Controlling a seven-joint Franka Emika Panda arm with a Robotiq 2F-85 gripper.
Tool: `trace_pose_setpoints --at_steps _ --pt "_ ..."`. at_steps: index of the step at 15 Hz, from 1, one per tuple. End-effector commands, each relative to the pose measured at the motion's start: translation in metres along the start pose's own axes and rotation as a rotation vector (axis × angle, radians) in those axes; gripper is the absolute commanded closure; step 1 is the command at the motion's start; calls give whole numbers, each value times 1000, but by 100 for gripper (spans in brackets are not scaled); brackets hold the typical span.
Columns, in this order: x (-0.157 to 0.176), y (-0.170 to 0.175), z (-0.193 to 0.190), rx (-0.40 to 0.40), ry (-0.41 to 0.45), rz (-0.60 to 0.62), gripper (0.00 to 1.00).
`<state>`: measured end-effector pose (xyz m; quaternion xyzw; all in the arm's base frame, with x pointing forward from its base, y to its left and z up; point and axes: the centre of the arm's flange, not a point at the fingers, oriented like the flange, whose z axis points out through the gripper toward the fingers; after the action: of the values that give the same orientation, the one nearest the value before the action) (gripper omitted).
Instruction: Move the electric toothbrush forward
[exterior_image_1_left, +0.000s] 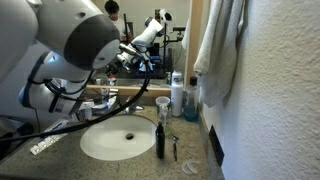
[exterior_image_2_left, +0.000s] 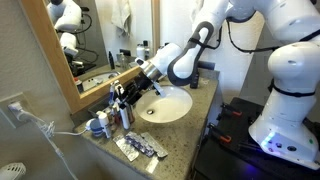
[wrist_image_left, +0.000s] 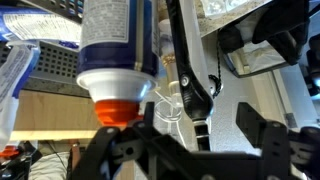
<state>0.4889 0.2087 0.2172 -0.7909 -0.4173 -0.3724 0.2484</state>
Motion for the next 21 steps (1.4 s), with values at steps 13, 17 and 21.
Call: trace_pose_setpoints --at_steps 13,17,21 --pt "-16 -45 8 9 19 -4 0" --pt "-16 -48 7 1 8 0 0" --pt "-16 -47 6 -15 2 6 0"
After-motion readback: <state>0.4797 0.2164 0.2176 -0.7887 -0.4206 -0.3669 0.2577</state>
